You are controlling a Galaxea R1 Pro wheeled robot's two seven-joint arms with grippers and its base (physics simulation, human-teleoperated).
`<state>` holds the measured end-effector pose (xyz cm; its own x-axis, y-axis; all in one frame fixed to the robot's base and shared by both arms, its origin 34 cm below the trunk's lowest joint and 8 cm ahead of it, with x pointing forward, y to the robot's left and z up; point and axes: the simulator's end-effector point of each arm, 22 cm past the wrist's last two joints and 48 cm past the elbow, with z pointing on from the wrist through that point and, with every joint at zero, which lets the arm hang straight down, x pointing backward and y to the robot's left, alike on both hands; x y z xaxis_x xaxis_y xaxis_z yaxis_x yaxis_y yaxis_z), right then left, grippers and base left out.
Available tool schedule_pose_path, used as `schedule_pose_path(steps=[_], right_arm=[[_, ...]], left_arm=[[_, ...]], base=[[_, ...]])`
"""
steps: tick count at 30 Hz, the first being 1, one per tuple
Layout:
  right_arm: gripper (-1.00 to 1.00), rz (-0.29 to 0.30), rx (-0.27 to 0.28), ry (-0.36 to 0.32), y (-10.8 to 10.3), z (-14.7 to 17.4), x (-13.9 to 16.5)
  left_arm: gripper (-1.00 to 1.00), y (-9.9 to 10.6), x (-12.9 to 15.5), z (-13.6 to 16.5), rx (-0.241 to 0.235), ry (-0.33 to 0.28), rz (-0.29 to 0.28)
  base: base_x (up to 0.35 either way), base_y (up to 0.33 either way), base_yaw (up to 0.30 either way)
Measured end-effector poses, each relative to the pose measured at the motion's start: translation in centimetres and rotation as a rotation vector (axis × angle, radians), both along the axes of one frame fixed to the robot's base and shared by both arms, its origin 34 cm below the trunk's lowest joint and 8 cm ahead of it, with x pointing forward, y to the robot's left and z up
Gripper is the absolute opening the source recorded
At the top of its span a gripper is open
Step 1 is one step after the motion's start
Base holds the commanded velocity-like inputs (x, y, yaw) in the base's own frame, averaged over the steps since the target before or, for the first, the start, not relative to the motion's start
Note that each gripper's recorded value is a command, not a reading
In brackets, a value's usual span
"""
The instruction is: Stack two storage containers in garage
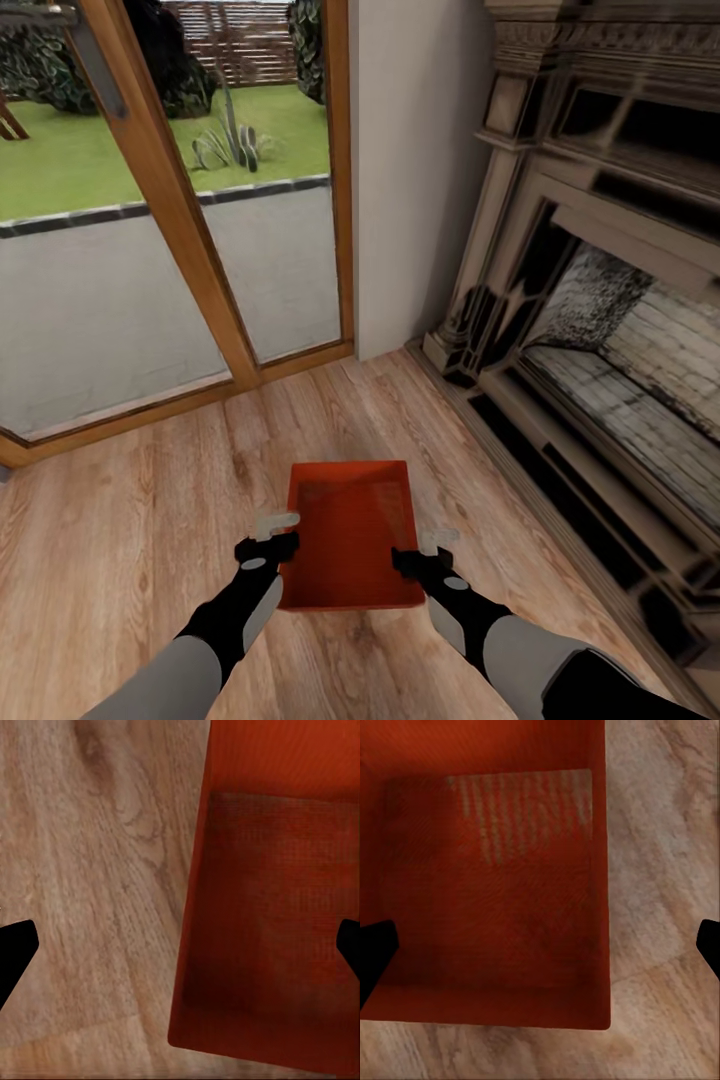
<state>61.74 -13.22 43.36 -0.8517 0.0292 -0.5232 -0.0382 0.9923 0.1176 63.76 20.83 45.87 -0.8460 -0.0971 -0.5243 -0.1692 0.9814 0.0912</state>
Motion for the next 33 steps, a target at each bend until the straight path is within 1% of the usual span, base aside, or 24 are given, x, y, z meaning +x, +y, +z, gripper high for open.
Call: schedule_pose_path(steps=[3,6,9,15,20,33], right_arm=[[1.0,-0.015,-0.01,-0.028,-0.1,0.1,1.2],[1.0,-0.023,-0.02,-0.037,-0.8,-0.3,1.6],[1.0,-0.025,-0.022,-0.043,-1.0,-0.7,1.8],[1.0,-0.021,-0.016,-0.047,-0.5,-1.7,1.8],[1.0,-0.012,-0.019,-0.048,-0.4,-1.7,1.8],[1.0,-0.012,-0.019,-0.041,-0.4,-4.2,1.4]], left_arm=[[1.0,0.1,-1.3,-1.4,0.009,0.032,-0.007],[1.0,0.2,-1.5,-2.0,0.011,0.036,-0.008],[1.0,0.2,-1.7,-2.6,0.011,0.038,-0.008],[1.0,0.3,-1.8,-3.7,0.012,0.038,-0.008],[1.0,0.2,-1.7,-3.7,0.012,0.033,-0.007],[1.0,0.2,-1.9,-6.1,0.011,0.035,-0.007]], base=[[0.0,0.0,0.0],[0.0,0.0,0.0],[0.0,0.0,0.0],[0.0,0.0,0.0],[0.0,0.0,0.0],[0.0,0.0,0.0]])
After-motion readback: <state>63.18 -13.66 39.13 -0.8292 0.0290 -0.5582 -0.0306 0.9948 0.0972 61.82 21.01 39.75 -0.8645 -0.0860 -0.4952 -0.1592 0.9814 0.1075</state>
